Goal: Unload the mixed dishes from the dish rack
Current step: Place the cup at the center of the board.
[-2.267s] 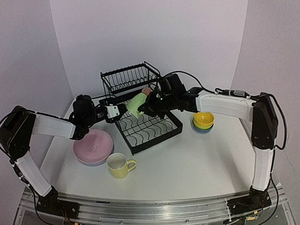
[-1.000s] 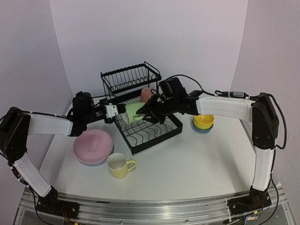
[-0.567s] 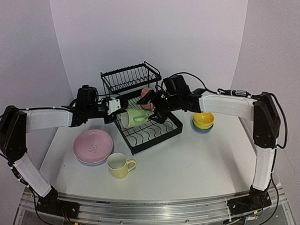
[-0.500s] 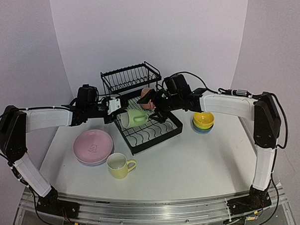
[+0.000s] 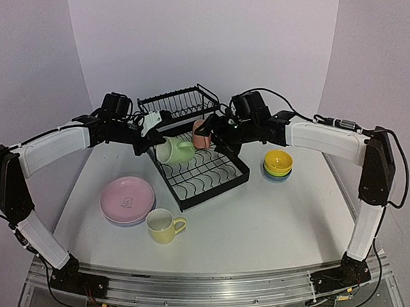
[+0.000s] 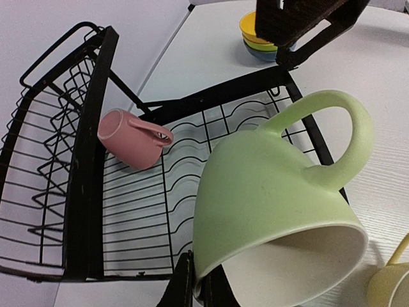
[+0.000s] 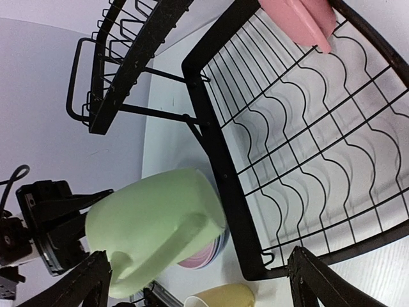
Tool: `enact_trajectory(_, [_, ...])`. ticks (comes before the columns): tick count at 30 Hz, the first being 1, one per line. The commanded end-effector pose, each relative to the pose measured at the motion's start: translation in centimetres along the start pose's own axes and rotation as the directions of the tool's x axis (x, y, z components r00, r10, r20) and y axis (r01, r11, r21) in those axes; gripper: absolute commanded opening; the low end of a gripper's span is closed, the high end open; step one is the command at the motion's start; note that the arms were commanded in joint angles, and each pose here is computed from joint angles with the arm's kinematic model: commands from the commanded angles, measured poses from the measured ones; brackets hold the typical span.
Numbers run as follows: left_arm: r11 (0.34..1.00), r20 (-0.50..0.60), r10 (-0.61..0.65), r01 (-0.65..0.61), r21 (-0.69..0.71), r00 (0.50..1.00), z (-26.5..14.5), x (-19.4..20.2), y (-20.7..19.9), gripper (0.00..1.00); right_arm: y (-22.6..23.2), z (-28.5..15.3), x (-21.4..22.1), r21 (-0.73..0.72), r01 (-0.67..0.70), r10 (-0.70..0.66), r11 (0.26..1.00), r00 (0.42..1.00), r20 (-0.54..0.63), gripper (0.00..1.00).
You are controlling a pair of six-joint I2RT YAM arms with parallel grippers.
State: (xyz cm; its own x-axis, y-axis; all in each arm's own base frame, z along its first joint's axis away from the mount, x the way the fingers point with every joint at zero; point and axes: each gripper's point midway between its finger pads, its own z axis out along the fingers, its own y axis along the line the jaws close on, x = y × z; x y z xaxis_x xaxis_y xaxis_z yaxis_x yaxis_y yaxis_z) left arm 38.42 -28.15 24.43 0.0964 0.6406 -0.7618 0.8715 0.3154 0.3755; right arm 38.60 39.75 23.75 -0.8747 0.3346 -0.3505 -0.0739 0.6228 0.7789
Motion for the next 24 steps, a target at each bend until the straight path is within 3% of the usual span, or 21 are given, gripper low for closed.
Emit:
enact_trajectory(1, [0.994,-0.019,-0.096,0.095,-0.054,0.995,-5.8,-2.8,1.8,0.00,2.4,-3.0,-2.0,0.007,0.160,-0.160,0.987,0.984,0.082,0.93])
enact_trajectory(6, [0.970,-0.215,-0.244,0.239,-0.047,0.946,-9.2,1.1,1.5,0.00,2.1,-3.5,-2.4,0.056,0.239,-0.243,0.970,0.966,0.089,0.93])
enact_trajectory(14, [0.906,-0.491,-0.405,0.412,-0.099,0.772,-15.4,10.0,-2.8,0.00,1.3,-3.5,-2.4,0.106,0.321,-0.329,0.941,0.942,0.069,0.93])
enact_trajectory(19, [0.821,-0.560,-0.548,0.530,-0.215,0.622,-18.8,16.2,-2.3,0.00,1.1,-2.4,-2.5,0.118,0.388,-0.395,0.914,0.917,0.048,0.92])
enact_trajectory(24, [0.754,-0.566,-0.643,0.558,-0.348,0.516,-22.7,21.0,-0.4,0.00,1.3,-1.5,-2.2,0.097,0.420,-0.424,0.902,0.905,0.022,0.92])
